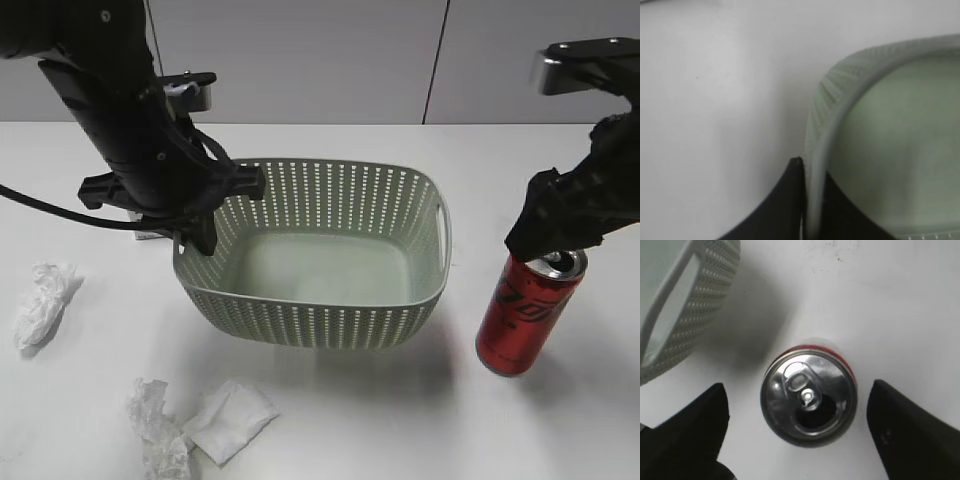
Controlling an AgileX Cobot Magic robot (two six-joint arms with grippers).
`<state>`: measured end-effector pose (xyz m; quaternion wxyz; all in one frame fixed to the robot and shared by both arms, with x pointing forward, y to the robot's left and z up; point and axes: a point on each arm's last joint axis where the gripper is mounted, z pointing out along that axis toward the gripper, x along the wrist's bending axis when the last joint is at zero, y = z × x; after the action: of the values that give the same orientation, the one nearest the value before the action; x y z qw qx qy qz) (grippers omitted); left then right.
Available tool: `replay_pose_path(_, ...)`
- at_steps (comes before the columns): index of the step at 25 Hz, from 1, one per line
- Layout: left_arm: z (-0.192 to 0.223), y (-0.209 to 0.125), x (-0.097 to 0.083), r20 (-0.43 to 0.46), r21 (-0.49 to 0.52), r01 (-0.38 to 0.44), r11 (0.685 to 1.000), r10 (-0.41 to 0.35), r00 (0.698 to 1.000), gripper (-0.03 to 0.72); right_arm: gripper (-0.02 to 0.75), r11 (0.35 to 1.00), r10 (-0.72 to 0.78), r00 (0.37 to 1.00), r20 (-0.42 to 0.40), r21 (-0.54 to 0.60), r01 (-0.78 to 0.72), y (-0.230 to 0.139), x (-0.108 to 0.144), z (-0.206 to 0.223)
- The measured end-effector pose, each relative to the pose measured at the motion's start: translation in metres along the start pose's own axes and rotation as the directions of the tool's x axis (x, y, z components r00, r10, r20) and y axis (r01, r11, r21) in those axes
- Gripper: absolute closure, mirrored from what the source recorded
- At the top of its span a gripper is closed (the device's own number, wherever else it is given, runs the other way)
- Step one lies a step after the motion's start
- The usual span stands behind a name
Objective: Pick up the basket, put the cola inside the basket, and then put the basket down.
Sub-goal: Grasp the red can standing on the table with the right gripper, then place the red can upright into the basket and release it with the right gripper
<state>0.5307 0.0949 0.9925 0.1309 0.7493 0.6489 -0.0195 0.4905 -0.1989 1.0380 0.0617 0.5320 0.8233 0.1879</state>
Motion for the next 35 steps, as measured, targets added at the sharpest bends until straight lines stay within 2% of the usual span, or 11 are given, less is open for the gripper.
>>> replay_pose_path(7,0.000,0.000,0.000,0.000,0.000,0.000,1.000,0.000,1.000,0.691,0.080,0.998,0.010,0.999,0.046,0.069,-0.013,0.004,-0.008,0.029)
replay_pose_path(13,0.000,0.000,0.000,0.000,0.000,0.000,1.000,0.000,1.000,0.691,0.094,0.991,0.016,0.999,0.047,0.132,-0.022,0.003,-0.011,0.049)
replay_pose_path(16,0.000,0.000,0.000,0.000,0.000,0.000,1.000,0.000,1.000,0.691,0.144,0.990,0.017,0.999,0.047,0.137,-0.023,0.003,-0.011,0.050)
replay_pose_path(19,0.000,0.000,0.000,0.000,0.000,0.000,1.000,0.000,1.000,0.691,0.241,0.990,0.017,0.999,0.047,0.137,-0.023,0.003,-0.011,0.050)
replay_pose_path(23,0.000,0.000,0.000,0.000,0.000,0.000,1.000,0.000,1.000,0.691,0.245,0.990,0.006,0.998,0.056,0.142,-0.014,0.003,-0.012,0.049)
replay_pose_path(28,0.000,0.000,0.000,0.000,-0.001,0.000,1.000,0.000,1.000,0.691,0.245,0.991,-0.034,0.996,0.086,0.128,0.023,0.014,-0.013,0.023)
replay_pose_path(35,0.001,0.002,-0.001,0.005,-0.014,0.000,1.000,0.000,1.000,0.691,0.245,0.997,-0.073,0.989,0.132,0.005,0.073,0.045,-0.009,-0.044)
